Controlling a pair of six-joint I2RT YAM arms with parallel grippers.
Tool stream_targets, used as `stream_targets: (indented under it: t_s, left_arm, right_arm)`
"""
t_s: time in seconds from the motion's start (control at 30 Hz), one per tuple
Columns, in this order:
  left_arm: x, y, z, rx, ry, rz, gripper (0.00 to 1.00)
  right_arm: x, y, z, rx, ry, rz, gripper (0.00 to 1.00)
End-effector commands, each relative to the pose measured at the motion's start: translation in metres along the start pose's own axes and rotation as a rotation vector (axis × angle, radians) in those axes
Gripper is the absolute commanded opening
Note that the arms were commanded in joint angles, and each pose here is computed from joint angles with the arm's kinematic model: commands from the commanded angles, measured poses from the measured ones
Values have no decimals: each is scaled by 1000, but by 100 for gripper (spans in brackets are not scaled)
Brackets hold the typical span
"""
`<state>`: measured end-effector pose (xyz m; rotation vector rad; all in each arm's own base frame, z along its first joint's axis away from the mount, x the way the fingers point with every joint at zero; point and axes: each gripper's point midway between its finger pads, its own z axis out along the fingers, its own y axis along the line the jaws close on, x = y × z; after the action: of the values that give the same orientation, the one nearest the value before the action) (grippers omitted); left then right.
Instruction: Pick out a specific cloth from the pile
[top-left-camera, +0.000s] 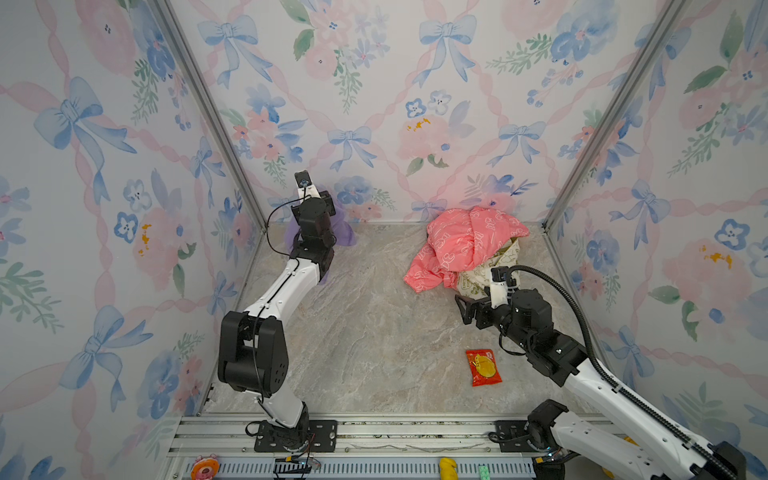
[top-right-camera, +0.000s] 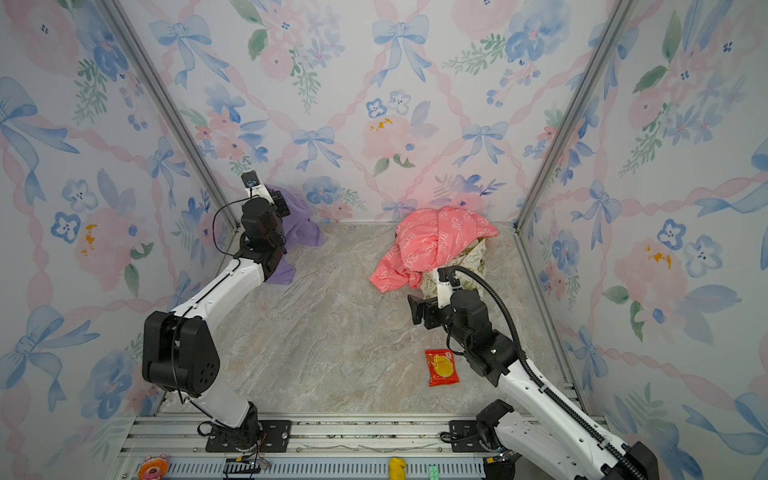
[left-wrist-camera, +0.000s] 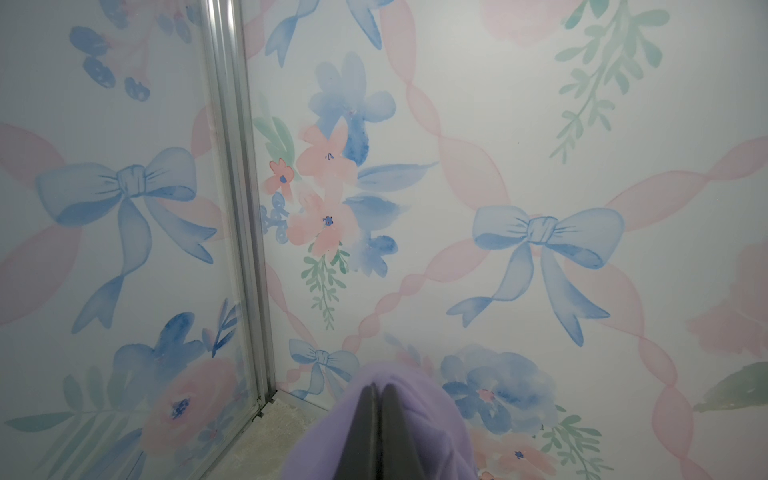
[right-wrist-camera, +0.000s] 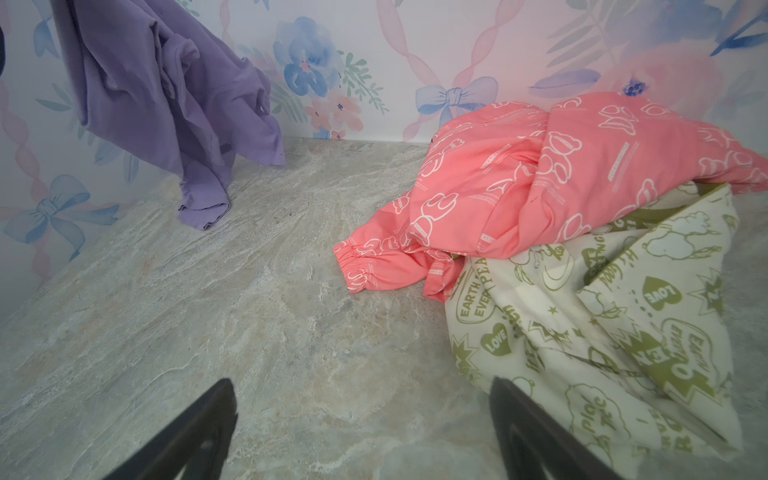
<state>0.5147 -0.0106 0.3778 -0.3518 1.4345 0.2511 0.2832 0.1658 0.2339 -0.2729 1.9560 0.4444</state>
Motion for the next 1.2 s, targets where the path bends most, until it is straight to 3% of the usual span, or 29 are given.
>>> stream_targets:
  t_s: [0.0, 0.2, 0.43, 0.53, 0.63, 0.77, 0.9, 0.97, 1.1, 1.17]
  left_arm:
    - [34, 18, -14, -57, 30, 29, 0]
    - [142, 40, -59, -20, 238, 6, 0]
    - [198, 63, -127, 43, 384, -98, 0]
    - [210, 70, -151, 75, 429, -163, 10]
    - [221, 72, -169, 112, 471, -219, 27]
    - [204, 57, -176, 199, 469, -248, 55]
    - [142, 34, -174, 263, 385, -220, 86]
    - [109, 25, -174, 286, 332, -211, 97]
    - [65, 6, -161, 334, 260, -246, 98]
    - [66, -5, -150, 343, 278, -216, 98]
  right_arm:
    - [-10, 10, -6, -38, -39, 23, 97]
    - [4, 13, -18, -53, -16, 39, 97]
    - [25, 6, -29, -42, 4, 59, 97]
    - [31, 9, -30, -62, 14, 53, 97]
    - [36, 12, -31, -81, 35, 35, 97]
    - [41, 15, -33, -102, 62, 7, 97]
    - [42, 16, -37, -114, 58, -3, 97]
    - [42, 16, -39, -118, 51, -7, 97]
    - [35, 16, -41, -115, 26, -42, 97]
    - [31, 16, -42, -113, 23, -57, 97]
